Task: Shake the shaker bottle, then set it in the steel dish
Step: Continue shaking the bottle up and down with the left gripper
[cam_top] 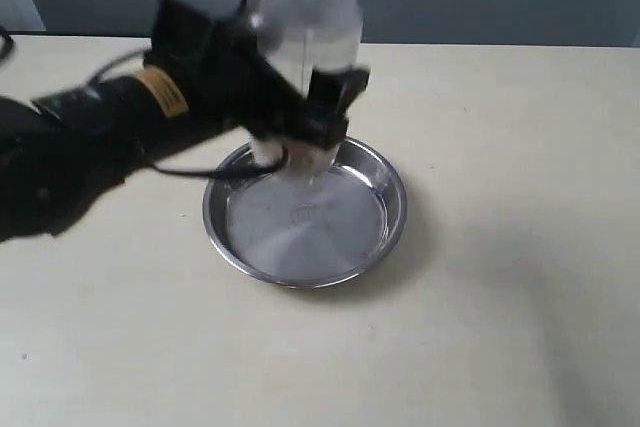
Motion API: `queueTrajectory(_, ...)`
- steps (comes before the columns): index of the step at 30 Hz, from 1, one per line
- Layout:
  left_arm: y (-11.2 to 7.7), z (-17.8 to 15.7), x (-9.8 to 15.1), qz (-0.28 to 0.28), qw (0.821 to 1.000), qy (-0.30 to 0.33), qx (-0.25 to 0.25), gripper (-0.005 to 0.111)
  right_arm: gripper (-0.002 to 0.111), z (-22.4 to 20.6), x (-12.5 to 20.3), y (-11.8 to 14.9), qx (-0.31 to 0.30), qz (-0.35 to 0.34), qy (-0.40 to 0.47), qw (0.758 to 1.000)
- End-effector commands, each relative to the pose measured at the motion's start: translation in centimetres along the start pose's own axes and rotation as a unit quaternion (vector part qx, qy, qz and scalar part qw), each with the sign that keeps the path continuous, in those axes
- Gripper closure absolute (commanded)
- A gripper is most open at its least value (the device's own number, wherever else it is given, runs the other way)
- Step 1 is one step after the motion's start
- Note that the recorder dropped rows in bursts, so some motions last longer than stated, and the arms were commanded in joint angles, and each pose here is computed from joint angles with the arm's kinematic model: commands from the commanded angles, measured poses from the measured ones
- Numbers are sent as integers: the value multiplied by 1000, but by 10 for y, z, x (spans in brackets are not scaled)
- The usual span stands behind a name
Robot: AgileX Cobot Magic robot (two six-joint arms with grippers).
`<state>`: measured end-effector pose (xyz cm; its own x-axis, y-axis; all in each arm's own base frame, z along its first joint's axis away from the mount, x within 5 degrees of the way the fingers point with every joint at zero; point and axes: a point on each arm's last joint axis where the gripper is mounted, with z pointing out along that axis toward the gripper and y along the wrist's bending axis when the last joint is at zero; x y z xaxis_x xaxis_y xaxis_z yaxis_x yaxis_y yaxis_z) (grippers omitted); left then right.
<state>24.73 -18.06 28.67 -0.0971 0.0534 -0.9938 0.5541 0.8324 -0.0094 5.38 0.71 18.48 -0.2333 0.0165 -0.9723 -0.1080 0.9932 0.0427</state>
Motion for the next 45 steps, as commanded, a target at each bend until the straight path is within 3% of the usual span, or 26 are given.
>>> queueTrajectory(1, 6, -39, -108, 34, 990, -136, -6, 107, 109, 0, -1, 0, -1, -2, -7, 1000)
queueTrajectory(3, 22, -20, -55, -13, 999, 14, -28, 107, 109, 0, -1, 0, -1, -2, -7, 1000)
queueTrajectory(5, 30, -12, -19, -79, 993, 72, -50, 107, 109, 0, -1, 0, -1, -2, -7, 1000)
queueTrajectory(6, 26, -12, -24, -72, 995, 51, -46, 107, 109, 0, -1, 0, -1, -2, -7, 1000)
queueTrajectory(9, 9, -35, -88, 3, 992, -126, -16, 107, 109, 0, -1, 0, -1, -2, -7, 1000)
queueTrajectory(10, 7, -42, -103, 27, 987, -159, -10, 107, 109, 0, -1, 0, -1, -2, -7, 1000)
queueTrajectory(11, 7, -43, -104, 29, 988, -150, -9, 107, 109, 0, -1, 0, -1, -2, -7, 1000)
queueTrajectory(12, 10, -40, -93, 19, 993, -115, -12, 107, 109, 0, -1, 0, -1, -2, -7, 1000)
queueTrajectory(15, 18, -17, -5, -41, 996, 69, -30, 107, 109, 0, -1, 0, -1, -2, -7, 1000)
queueTrajectory(16, 17, -12, 15, -65, 993, 94, -36, 107, 109, 0, -1, 0, -1, -2, -7, 1000)
queueTrajectory(18, 9, -12, 8, -62, 996, 55, -26, 107, 109, 0, -1, 0, -1, -2, -7, 1000)
queueTrajectory(21, -8, -27, -52, -7, 994, -108, 13, 107, 109, 0, -1, 0, -1, -2, -7, 1000)
queueTrajectory(23, -8, -33, -67, 15, 991, -132, 17, 107, 109, 0, -1, 0, -1, -2, -7, 1000)
queueTrajectory(27, 4, -16, -20, -39, 999, -21, -18, 107, 109, 0, -1, 0, -1, -2, -7, 1000)
queueTrajectory(29, 5, -11, -8, -45, 999, -10, -25, 107, 109, 0, -1, 0, -1, -2, -7, 1000)
queueTrajectory(32, 6, -10, -8, -64, 997, -37, -31, 107, 109, 0, -1, 0, -1, -2, -7, 1000)
queueTrajectory(37, 6, -11, -17, -44, 995, -85, -32, 107, 109, 0, -1, 0, -1, -2, -7, 1000)
queueTrajectory(45, 5, -6, -11, -34, 996, -76, -29, 107, 109, 0, -1, 0, -1, -2, -7, 1000)
